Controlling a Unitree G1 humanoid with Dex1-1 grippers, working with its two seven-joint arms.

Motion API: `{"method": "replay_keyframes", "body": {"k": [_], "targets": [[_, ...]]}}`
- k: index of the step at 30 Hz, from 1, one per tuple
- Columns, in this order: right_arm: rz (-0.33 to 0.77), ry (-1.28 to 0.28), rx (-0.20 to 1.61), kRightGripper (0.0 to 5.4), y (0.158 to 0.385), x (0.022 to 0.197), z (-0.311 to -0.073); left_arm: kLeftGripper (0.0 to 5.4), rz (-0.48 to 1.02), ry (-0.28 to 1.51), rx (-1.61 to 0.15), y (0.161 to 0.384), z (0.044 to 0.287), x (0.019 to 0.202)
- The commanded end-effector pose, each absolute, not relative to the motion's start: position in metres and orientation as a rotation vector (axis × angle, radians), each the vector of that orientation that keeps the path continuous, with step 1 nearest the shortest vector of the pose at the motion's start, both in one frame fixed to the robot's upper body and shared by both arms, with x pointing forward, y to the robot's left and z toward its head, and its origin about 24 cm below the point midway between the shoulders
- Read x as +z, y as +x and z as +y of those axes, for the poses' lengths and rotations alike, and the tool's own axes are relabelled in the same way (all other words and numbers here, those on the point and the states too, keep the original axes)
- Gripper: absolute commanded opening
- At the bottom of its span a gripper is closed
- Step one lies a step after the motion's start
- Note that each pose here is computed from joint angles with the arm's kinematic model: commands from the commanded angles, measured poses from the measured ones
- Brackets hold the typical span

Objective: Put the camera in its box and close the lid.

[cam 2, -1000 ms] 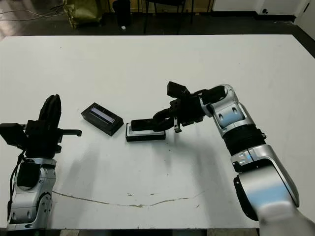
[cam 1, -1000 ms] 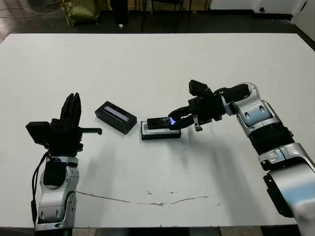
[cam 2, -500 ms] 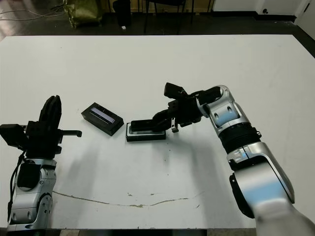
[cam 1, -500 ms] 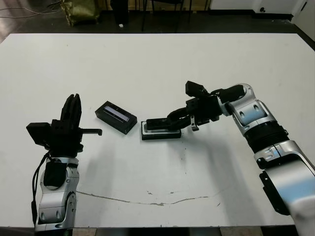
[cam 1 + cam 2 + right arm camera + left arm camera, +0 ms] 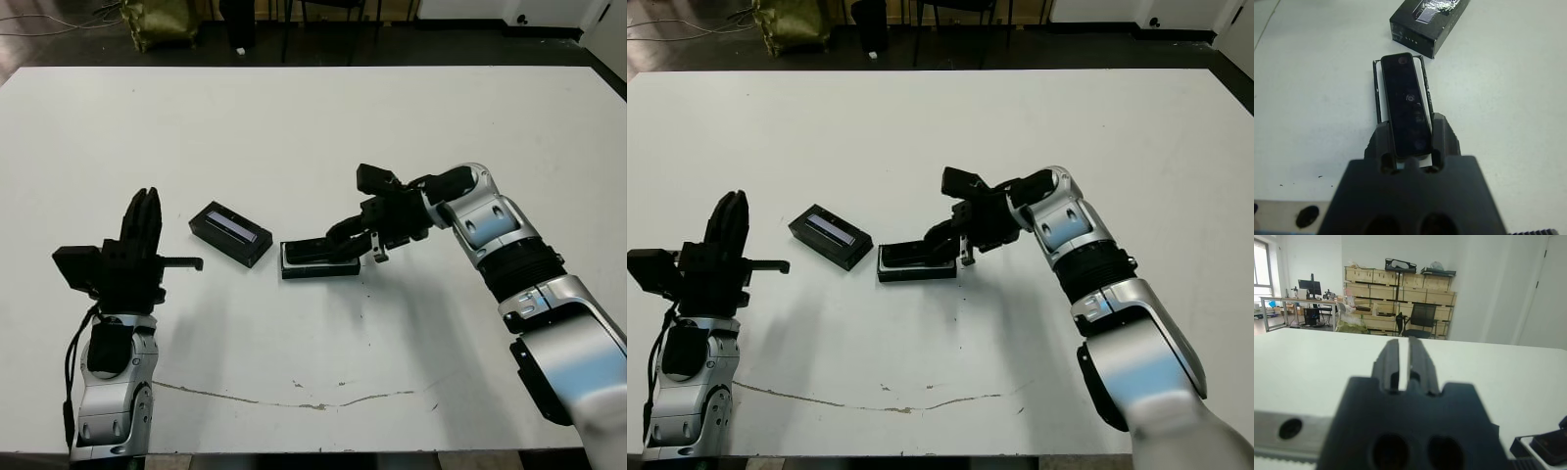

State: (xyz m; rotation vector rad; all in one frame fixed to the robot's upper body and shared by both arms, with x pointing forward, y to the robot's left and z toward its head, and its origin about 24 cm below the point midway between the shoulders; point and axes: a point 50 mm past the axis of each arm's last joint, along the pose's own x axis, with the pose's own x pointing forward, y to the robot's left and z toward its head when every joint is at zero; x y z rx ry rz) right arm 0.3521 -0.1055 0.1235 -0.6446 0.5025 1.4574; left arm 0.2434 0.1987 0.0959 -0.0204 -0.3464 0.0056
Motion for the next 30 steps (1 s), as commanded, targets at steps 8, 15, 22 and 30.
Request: {"method": "replay_keyframes", "body": {"k": [8,15,22,30], "targets": [[0.504,-0.732,1.45,0.21,0.351,0.133,-0.101,0.0,-0.309,-0.017,0.016,0.24,0.2,0.088],[0.502,-0.786,1.41,0.2,0.352,0.143,-0.103,0.0,-0.302,-0.02,0.025,0.24,0.201,0.087],[0.506,-0.853,1.38,0.2,0.352,0.156,-0.101,0.0,-0.307,-0.021,0.019,0.24,0.199,0.087],[0.526,-0.946,1.367,0.2,0.35,0.162,-0.097,0.0,-0.291,-0.017,0.029,0.24,0.199,0.088]]}}
